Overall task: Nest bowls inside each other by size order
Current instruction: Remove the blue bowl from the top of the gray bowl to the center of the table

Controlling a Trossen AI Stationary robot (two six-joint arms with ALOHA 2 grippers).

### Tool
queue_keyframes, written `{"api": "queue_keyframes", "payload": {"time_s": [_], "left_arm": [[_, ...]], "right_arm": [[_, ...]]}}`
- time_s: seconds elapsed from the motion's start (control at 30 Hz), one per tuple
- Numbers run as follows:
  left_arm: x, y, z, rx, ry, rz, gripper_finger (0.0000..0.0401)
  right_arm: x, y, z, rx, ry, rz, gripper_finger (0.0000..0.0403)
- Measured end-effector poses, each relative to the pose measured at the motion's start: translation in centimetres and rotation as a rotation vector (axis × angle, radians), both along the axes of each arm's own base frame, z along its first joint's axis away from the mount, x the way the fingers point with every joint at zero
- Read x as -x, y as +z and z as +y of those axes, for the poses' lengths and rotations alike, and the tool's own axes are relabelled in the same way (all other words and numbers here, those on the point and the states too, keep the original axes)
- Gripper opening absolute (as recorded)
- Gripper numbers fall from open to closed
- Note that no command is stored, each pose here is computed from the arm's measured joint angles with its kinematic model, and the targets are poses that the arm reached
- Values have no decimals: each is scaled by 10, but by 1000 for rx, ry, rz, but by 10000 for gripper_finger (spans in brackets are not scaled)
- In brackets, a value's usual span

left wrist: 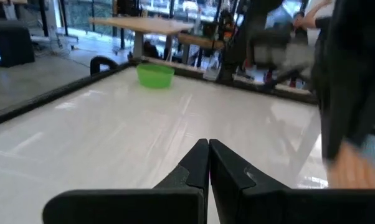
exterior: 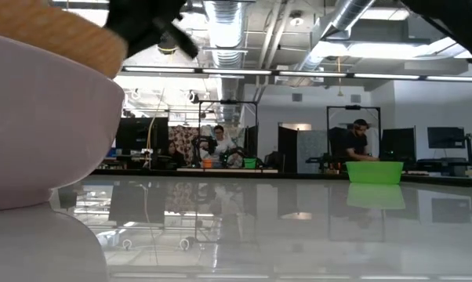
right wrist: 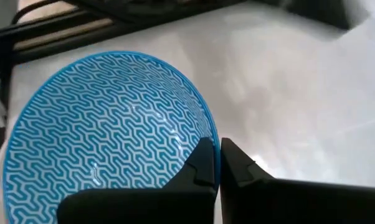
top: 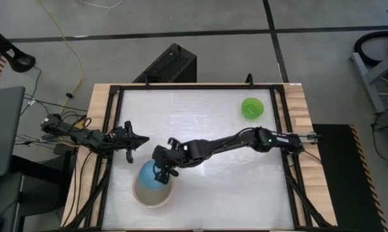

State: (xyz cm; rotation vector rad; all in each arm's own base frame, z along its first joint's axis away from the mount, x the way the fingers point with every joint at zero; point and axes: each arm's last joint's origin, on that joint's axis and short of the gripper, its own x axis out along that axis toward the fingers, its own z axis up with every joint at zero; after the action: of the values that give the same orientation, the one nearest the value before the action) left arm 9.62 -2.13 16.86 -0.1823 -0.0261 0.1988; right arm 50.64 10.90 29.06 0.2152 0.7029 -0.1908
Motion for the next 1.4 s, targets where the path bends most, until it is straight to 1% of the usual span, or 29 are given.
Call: {"api": "queue_keyframes", "payload": {"time_s": [0.07, 0.2, 0.3, 0.4, 0.5, 0.57, 0.63, 0.73, 0.83, 0.97, 1.07, 1.2, 1.4], "left_arm": [[0, 0, 0, 0, 2, 3, 0], [-1, -1, 0, -1, 6, 8, 0], [-1, -1, 0, -2, 5, 11, 0], [-1, -1, 0, 2, 4, 10, 0], [-1, -1, 0, 13, 4, 8, 0], [-1, -1, 0, 14, 3, 8, 0], [-1, -1, 0, 15, 3, 8, 0], [-1, -1, 0, 24, 3, 6, 0], [-1, -1, 0, 24, 2, 6, 0], [-1, -1, 0, 24, 2, 6, 0], [-1, -1, 0, 24, 8, 5, 0], [-1, -1, 0, 24, 10, 5, 0], [-1, -1, 0, 24, 22, 5, 0]], "right_arm": [[8, 8, -2, 33, -4, 25, 7], [17, 23, -6, 60, 14, 34, 7], [27, 27, -15, 77, -17, 105, 7], [31, 17, -31, 109, -93, 202, 7], [26, -3, -43, 119, -110, 230, 7], [29, -14, -49, 123, -116, 275, 7], [35, -21, -55, 106, -137, 284, 7], [45, -28, -67, 62, -169, 225, 7], [62, -39, -83, 18, -231, 173, 7], [92, -69, -106, -52, -327, 171, 7], [107, -85, -117, -121, -356, 149, 7], [114, -91, -122, -142, -380, 137, 7], [114, -94, -121, -166, -377, 151, 7]]}}
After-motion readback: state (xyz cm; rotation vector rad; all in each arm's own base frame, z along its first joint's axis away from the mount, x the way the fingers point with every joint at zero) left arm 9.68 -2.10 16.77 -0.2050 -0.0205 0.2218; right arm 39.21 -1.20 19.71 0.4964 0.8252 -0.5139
